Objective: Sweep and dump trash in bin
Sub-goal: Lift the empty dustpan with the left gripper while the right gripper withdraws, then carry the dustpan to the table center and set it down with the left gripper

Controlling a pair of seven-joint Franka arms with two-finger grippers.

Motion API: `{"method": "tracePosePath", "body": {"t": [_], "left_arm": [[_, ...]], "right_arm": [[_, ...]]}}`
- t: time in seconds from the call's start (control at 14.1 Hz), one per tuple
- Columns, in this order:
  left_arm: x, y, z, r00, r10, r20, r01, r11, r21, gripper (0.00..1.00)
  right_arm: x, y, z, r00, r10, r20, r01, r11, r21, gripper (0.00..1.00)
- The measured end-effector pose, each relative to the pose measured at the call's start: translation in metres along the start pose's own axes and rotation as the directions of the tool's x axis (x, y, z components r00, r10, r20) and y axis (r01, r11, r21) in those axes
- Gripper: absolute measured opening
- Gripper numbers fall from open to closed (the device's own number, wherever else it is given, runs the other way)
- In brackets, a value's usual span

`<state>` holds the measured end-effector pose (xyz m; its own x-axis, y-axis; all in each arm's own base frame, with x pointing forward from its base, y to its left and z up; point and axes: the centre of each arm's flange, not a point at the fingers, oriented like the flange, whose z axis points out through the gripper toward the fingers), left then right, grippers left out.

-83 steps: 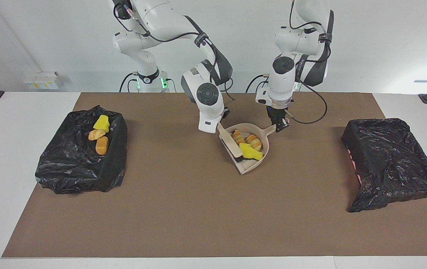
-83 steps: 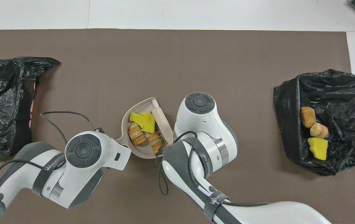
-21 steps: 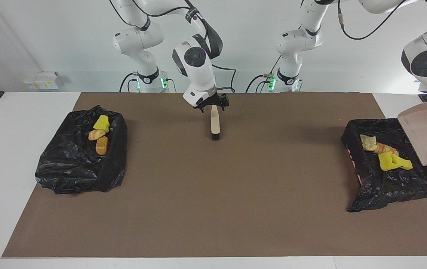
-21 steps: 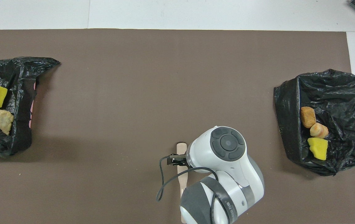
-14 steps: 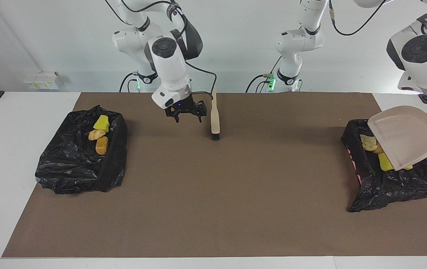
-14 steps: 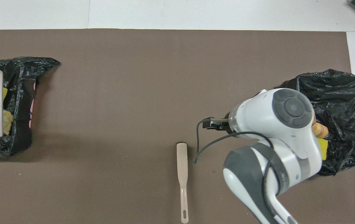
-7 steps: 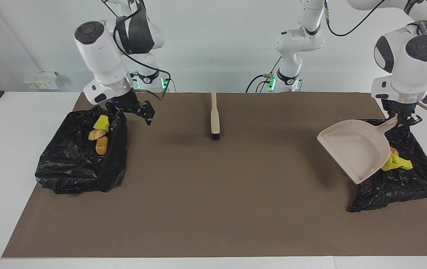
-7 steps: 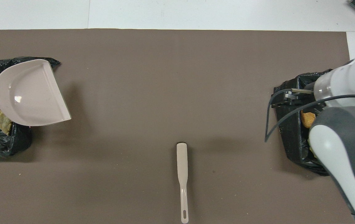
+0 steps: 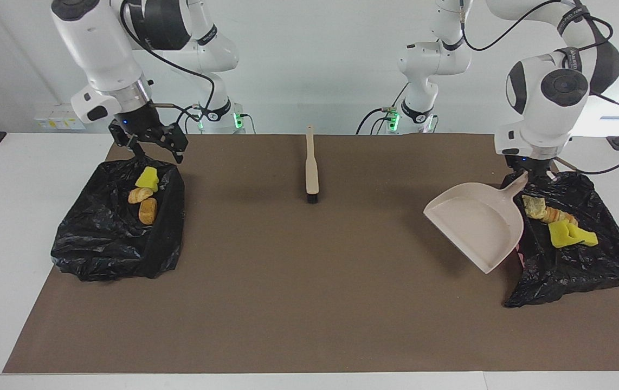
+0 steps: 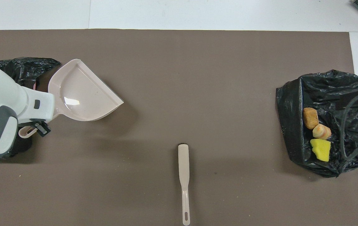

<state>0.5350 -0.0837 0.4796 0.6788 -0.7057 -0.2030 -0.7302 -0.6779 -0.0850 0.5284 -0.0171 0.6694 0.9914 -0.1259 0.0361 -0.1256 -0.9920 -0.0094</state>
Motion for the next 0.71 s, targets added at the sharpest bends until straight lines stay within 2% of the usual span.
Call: {"method": "tracePosePath", "body": {"t": [0.14,0.36,0.57,0.71], "left_arm": [[0.03,0.046,-0.01,0.995,-0.093,-0.021,0.093,0.996,-0.005,0.32],[0.064,0.109,-0.022,0.979,-0.2,-0.048,0.197,0.979,-0.054,0.32],[0.098,0.157,-0.027,0.965,-0.257,-0.045,0.253,0.963,-0.09,0.32],[0.134,0.186,-0.028,0.95,-0.309,-0.038,0.302,0.945,-0.122,0.32]], "right_arm": [[-0.006,-0.003,-0.008,1.0,-0.01,-0.001,0.01,1.0,-0.005,1.0],[-0.006,-0.002,-0.007,1.0,-0.01,0.002,0.01,1.0,-0.007,1.0],[-0.006,-0.003,-0.007,1.0,-0.011,0.002,0.011,1.0,-0.007,1.0],[-0.007,-0.004,-0.007,1.0,-0.014,0.002,0.014,1.0,-0.008,1.0]]}}
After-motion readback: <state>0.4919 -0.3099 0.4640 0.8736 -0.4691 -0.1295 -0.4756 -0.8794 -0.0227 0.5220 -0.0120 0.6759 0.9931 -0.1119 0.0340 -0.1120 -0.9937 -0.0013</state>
